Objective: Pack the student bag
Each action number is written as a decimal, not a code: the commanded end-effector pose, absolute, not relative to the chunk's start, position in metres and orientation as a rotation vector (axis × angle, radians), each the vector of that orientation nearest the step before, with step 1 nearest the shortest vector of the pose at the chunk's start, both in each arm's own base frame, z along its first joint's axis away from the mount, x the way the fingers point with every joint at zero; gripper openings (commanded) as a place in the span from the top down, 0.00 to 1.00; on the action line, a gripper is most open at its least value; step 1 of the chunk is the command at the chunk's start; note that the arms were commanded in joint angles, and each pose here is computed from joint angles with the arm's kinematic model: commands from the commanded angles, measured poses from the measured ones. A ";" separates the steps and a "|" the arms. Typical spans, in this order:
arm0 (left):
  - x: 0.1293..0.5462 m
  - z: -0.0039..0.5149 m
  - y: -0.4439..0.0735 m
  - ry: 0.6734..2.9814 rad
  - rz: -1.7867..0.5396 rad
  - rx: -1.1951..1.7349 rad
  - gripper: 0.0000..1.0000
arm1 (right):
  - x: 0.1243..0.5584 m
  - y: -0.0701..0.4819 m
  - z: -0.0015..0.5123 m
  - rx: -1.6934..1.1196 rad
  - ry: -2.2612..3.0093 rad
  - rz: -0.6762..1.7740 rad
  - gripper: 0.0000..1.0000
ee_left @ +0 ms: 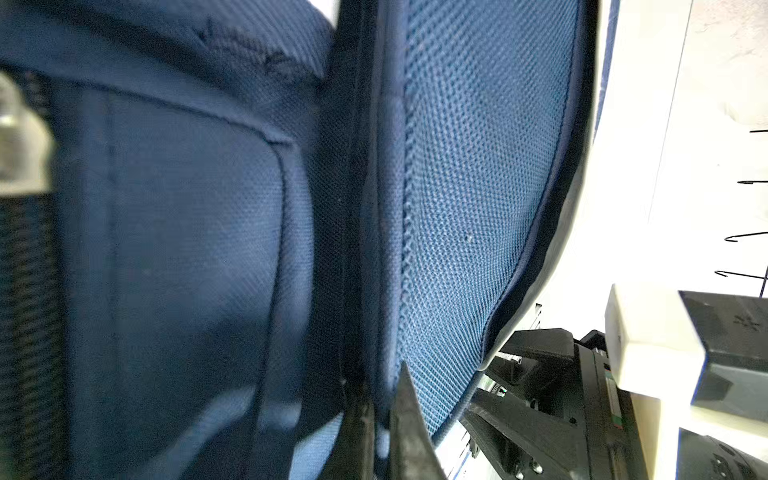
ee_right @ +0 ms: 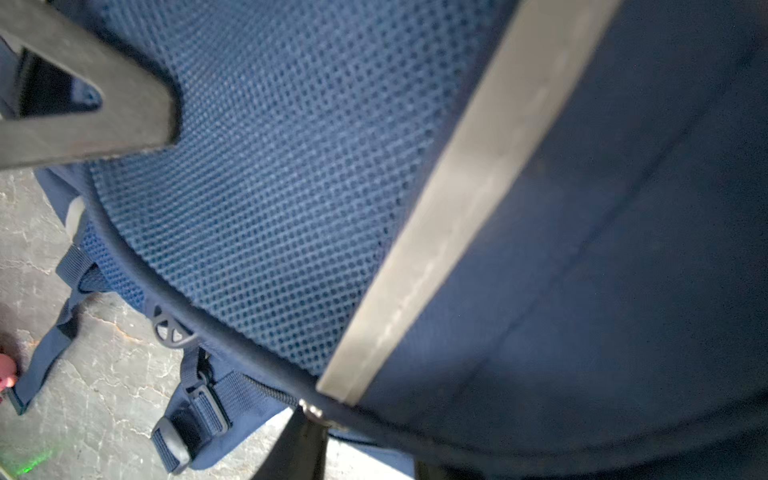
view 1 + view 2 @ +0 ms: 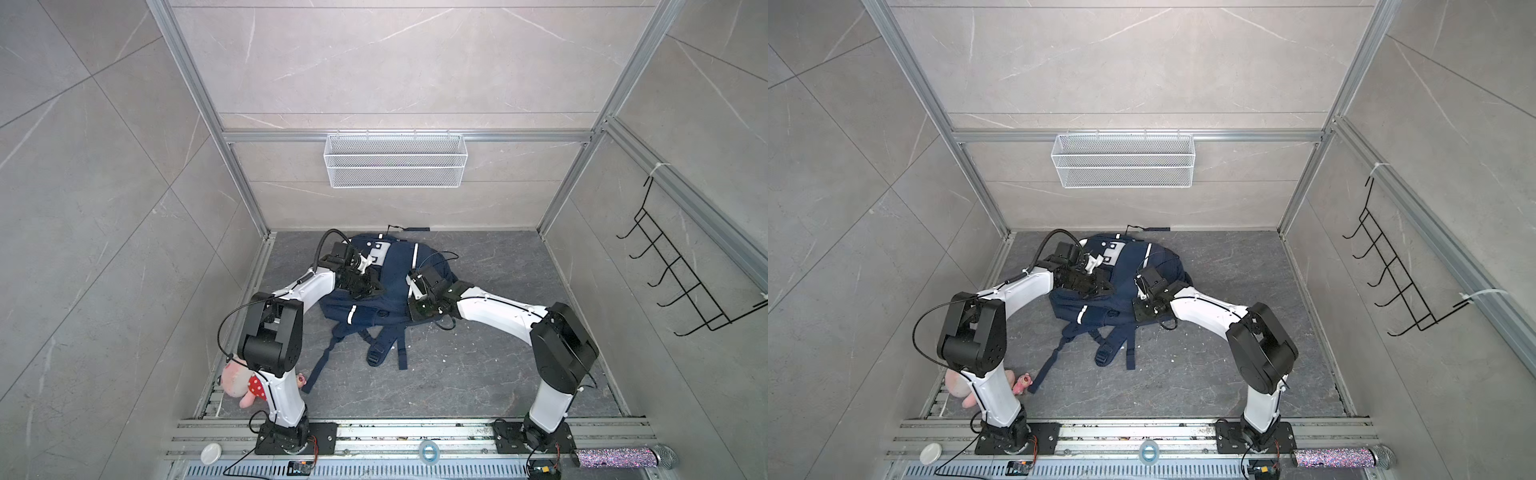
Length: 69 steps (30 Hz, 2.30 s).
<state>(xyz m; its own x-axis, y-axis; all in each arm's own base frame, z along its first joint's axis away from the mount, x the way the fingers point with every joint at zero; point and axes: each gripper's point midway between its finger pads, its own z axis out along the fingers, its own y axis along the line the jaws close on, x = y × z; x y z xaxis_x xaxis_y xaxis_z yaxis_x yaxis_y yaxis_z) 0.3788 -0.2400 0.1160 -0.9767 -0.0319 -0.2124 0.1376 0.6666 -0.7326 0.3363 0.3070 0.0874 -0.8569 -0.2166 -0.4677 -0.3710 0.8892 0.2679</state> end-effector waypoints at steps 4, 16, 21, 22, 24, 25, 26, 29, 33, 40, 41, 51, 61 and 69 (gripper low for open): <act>0.361 0.146 -0.262 2.607 -1.404 0.191 1.00 | 0.360 0.340 0.112 -0.427 2.472 0.624 0.75; 0.375 0.139 -0.240 2.611 -1.334 0.099 1.00 | 0.345 0.294 0.124 -0.396 2.500 0.486 1.00; 0.374 0.128 -0.222 2.660 -1.193 0.137 1.00 | 0.340 0.241 0.120 -0.277 2.545 0.396 1.00; 0.373 0.125 -0.220 2.668 -1.166 0.152 1.00 | 0.341 0.233 0.121 -0.260 2.550 0.382 1.00; 0.372 0.123 -0.217 2.681 -1.124 0.176 1.00 | 0.343 0.224 0.123 -0.242 2.554 0.367 1.00; 0.370 0.122 -0.215 2.687 -1.108 0.188 1.00 | 0.344 0.222 0.124 -0.242 2.556 0.360 1.00; 0.371 0.122 -0.213 2.688 -1.091 0.197 1.00 | 0.345 0.220 0.125 -0.246 2.562 0.343 1.00; 0.371 0.120 -0.209 2.698 -1.035 0.225 1.00 | 0.348 0.211 0.124 -0.273 2.580 0.249 1.00; 0.369 0.121 -0.205 2.695 -0.902 0.355 1.00 | 0.360 0.198 0.128 -0.278 2.579 0.186 1.00; 0.356 0.143 -0.188 2.695 -0.786 0.175 0.11 | 0.364 0.263 0.146 -0.544 2.526 0.289 1.00; 0.351 0.152 -0.189 2.680 -0.830 0.117 0.01 | 0.360 0.272 0.146 -0.557 2.522 0.310 1.00; 0.300 0.155 -0.207 2.763 -1.192 -0.147 0.11 | 0.314 0.319 0.150 -0.654 2.516 0.525 1.00; 0.316 0.138 -0.216 2.659 -1.325 -0.385 0.25 | 0.285 0.369 0.150 -0.748 2.519 0.720 1.00; 0.326 0.115 -0.212 2.697 -1.282 -0.424 1.00 | 0.273 0.362 0.156 -0.693 2.510 0.711 1.00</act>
